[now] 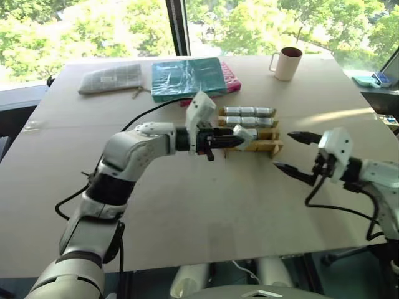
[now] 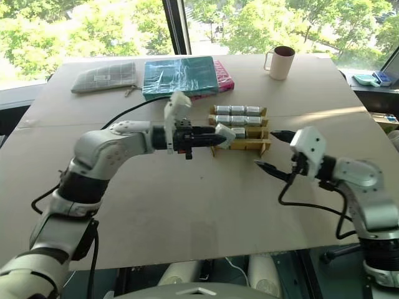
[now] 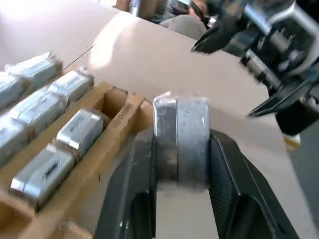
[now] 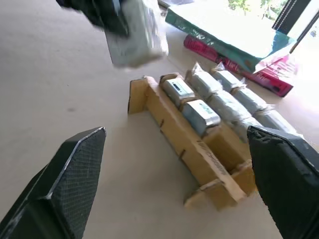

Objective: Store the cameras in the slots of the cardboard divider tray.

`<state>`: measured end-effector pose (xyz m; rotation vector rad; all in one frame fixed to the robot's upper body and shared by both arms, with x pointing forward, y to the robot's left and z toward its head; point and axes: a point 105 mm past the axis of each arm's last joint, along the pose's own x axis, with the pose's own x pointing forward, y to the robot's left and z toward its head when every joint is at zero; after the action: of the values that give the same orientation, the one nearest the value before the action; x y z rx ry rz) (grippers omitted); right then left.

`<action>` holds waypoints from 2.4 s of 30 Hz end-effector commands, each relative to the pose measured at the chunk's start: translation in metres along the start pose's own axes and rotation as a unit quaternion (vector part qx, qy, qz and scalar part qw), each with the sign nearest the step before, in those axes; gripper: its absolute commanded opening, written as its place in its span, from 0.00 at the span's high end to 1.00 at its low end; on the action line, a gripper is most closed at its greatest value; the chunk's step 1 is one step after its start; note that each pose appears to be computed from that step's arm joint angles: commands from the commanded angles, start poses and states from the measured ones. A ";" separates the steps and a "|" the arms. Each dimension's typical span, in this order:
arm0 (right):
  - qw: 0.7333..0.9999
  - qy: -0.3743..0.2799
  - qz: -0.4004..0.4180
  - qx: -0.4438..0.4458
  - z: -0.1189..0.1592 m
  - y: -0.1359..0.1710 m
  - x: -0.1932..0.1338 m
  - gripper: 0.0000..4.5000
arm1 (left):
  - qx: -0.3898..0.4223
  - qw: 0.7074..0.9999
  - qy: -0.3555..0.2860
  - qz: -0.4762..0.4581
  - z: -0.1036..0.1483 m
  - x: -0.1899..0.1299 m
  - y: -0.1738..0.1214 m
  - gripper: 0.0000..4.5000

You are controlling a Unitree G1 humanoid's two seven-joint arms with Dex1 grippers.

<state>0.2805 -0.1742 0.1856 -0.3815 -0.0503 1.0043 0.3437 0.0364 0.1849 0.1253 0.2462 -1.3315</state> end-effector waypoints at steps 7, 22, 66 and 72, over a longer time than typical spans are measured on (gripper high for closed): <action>1.000 0.007 0.000 0.002 0.014 -0.037 -0.033 0.00 | 0.164 0.984 0.069 0.012 0.025 0.054 0.046 0.82; 0.998 -0.021 -0.063 -0.006 0.022 -0.053 -0.041 0.00 | 0.218 0.971 0.095 -0.012 0.032 0.082 0.037 0.82; 0.996 0.032 -0.086 0.013 0.000 -0.038 -0.068 0.00 | 0.130 0.980 -0.141 -0.053 0.137 0.022 0.015 0.12; 0.995 0.024 -0.093 0.036 -0.006 -0.026 -0.069 0.00 | 0.054 0.968 -0.212 0.123 0.070 -0.058 0.021 0.12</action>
<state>0.2691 -0.2464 0.1815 -0.3096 0.0576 0.8218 0.3702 0.0688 0.2366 -0.0665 -0.0940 -1.1516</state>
